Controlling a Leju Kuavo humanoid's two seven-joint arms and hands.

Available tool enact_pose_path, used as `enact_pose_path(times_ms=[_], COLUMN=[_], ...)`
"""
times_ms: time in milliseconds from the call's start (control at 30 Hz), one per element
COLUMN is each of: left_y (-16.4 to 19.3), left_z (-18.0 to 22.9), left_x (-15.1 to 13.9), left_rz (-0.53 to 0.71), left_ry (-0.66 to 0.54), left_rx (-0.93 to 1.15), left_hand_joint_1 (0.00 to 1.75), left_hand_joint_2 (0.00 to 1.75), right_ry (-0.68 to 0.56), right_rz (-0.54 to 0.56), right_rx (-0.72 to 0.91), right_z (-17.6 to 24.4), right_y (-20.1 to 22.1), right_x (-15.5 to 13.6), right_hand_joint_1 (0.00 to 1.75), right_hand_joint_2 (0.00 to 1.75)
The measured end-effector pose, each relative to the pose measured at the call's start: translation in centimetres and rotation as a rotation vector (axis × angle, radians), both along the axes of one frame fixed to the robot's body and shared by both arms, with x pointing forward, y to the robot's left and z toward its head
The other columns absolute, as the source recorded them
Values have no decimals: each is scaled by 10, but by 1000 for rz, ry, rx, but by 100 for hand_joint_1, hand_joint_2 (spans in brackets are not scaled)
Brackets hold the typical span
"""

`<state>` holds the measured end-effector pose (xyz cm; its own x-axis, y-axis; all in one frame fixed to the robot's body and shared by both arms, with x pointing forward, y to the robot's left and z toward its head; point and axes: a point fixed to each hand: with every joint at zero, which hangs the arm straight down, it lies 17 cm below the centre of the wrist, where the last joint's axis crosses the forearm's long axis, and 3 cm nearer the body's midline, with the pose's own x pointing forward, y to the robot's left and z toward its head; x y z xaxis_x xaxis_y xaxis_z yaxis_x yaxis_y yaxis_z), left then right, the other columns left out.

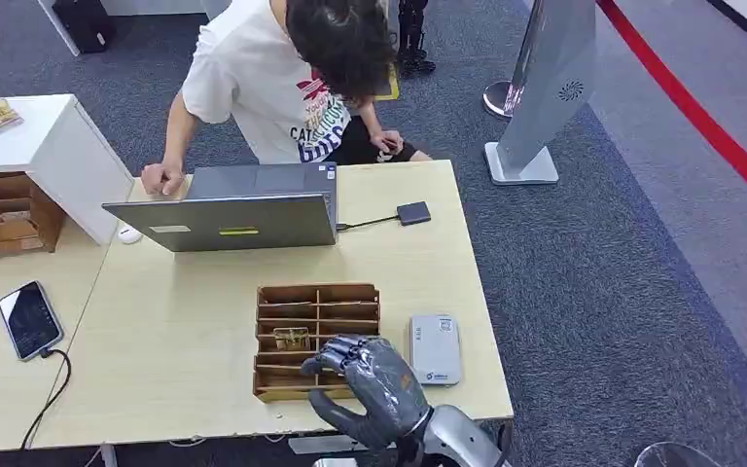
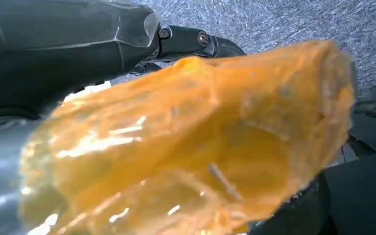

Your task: Pass the card to the sensor for recognition and then transmit it.

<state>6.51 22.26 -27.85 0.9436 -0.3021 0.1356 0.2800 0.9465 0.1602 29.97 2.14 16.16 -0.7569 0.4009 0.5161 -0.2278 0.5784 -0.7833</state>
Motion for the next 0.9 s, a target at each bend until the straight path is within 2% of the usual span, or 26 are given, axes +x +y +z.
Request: enact_pose_path(times_ms=[233,300,333,533,633,700,733,767,867,900], left_y=[1,1,1,1,1,1,1,1,1,1], left_z=[0,0,0,0,0,0,0,0,0,0], left_x=[0,0,-1,-1,-1,-1,-1,-1,-1,-1], left_rz=[0,0,0,-5,-5,-5,-6,-7,-8,-8], left_ry=[1,2,2,3,3,3,3,3,4,4], left_rx=[2,2,2,1,1,1,1,0,1,1], left_hand_joint_1=[0,0,0,0,0,0,0,0,0,0], left_hand_joint_2=[0,0,0,0,0,0,0,0,0,0], right_ry=[-45,-73,-89,-164,-171,-181,-187,-192,-199,-197], right_rz=[-59,-92,-109,-166,-172,-178,-183,-190,-201,-201], right_rx=[-67,-86,-97,-142,-151,-161,-168,-178,-200,-207], right_z=[-16,-17,-17,-14,-15,-15,-16,-16,-18,-20], right_y=[-5,-8,-10,-16,-18,-19,-19,-20,-23,-23], right_x=[7,10,11,16,17,17,17,18,21,22], right_hand_joint_1=[87,122,127,126,131,124,110,105,56,51], right_hand_joint_2=[175,175,175,175,175,175,175,175,175,175])
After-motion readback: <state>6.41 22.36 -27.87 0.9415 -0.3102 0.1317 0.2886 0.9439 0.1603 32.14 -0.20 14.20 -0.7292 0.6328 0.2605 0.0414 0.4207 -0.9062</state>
